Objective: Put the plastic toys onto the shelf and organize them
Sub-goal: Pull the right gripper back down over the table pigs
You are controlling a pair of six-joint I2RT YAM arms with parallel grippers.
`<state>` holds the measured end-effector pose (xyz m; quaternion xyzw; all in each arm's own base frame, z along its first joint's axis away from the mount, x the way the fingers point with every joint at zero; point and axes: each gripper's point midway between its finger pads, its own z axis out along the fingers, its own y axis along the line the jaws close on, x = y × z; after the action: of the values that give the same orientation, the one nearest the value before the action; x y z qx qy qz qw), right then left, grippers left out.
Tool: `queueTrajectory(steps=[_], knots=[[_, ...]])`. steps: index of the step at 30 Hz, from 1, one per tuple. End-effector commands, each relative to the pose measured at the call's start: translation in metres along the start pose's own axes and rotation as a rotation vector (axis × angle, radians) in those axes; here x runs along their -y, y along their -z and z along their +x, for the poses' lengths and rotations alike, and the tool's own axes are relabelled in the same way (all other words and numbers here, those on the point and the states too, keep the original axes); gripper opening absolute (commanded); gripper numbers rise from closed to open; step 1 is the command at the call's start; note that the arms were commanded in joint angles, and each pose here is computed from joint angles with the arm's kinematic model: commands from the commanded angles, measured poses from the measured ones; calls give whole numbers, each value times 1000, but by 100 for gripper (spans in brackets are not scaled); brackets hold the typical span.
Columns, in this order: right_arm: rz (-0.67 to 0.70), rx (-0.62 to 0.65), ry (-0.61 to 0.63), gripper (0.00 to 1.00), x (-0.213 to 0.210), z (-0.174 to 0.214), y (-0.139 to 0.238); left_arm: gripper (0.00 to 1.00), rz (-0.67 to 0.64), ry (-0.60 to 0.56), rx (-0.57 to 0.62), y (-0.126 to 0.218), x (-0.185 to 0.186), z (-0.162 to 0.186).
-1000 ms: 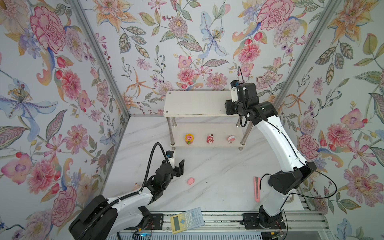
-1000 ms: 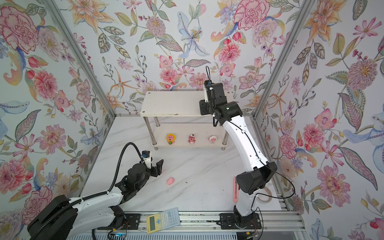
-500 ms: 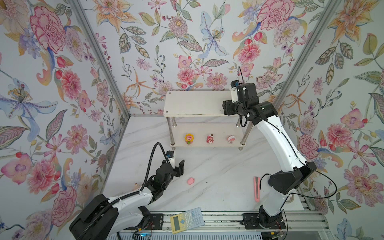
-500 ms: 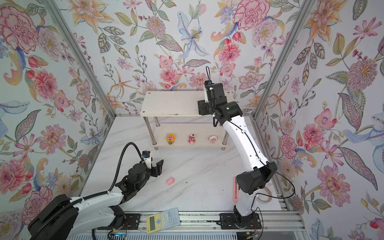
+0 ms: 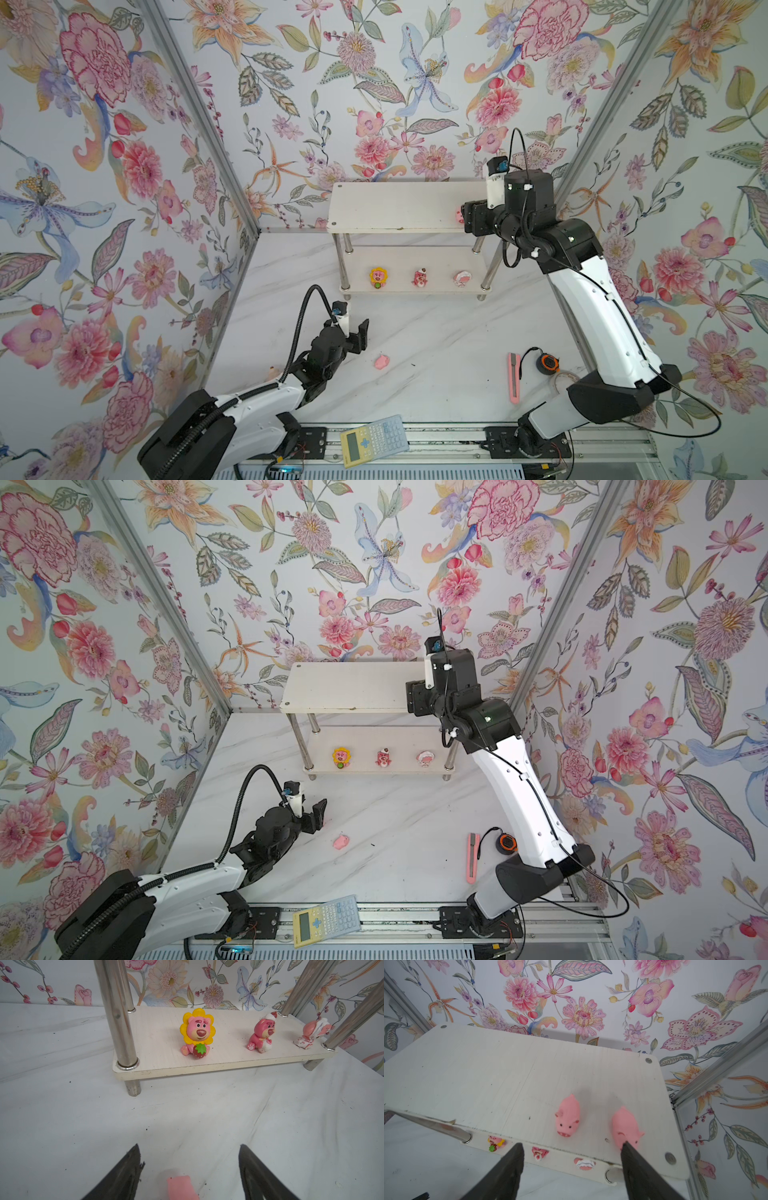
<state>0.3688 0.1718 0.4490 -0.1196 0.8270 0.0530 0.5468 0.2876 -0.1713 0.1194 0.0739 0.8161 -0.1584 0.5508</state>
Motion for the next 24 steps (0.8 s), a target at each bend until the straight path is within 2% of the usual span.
queueTrajectory(steps=[1, 4, 7, 11, 15, 19, 20, 22, 23, 24], knots=[[-27, -22, 71, 75, -29, 29, 18, 75, -18, 25, 27, 2, -4, -7], [-167, -1, 132, 70, -80, 66, 34, 75, -18, 30, 27, 2, -4, -7], [-352, -30, 162, 61, -123, 107, 45, 75, -19, 22, 18, 0, -3, -8], [-515, -180, 174, 46, -162, 176, 42, 75, -36, 10, 18, -1, -4, -13], [-642, -354, 194, 27, -195, 250, 30, 75, -59, 15, 28, -1, -8, -16], [-788, -498, 187, 2, -233, 312, 23, 75, -63, 27, 27, -2, -8, -16], [-826, -521, 200, 0, -243, 325, 24, 75, -63, 29, 24, -1, -8, -16], [-889, -540, 266, 2, -259, 343, 27, 75, -66, 32, 26, -1, -9, -17], [-916, -547, 317, 15, -266, 354, 28, 75, -70, 32, 26, 0, -9, -17], [-938, -549, 360, 34, -271, 362, 30, 75, -73, 32, 27, 0, -10, -17]])
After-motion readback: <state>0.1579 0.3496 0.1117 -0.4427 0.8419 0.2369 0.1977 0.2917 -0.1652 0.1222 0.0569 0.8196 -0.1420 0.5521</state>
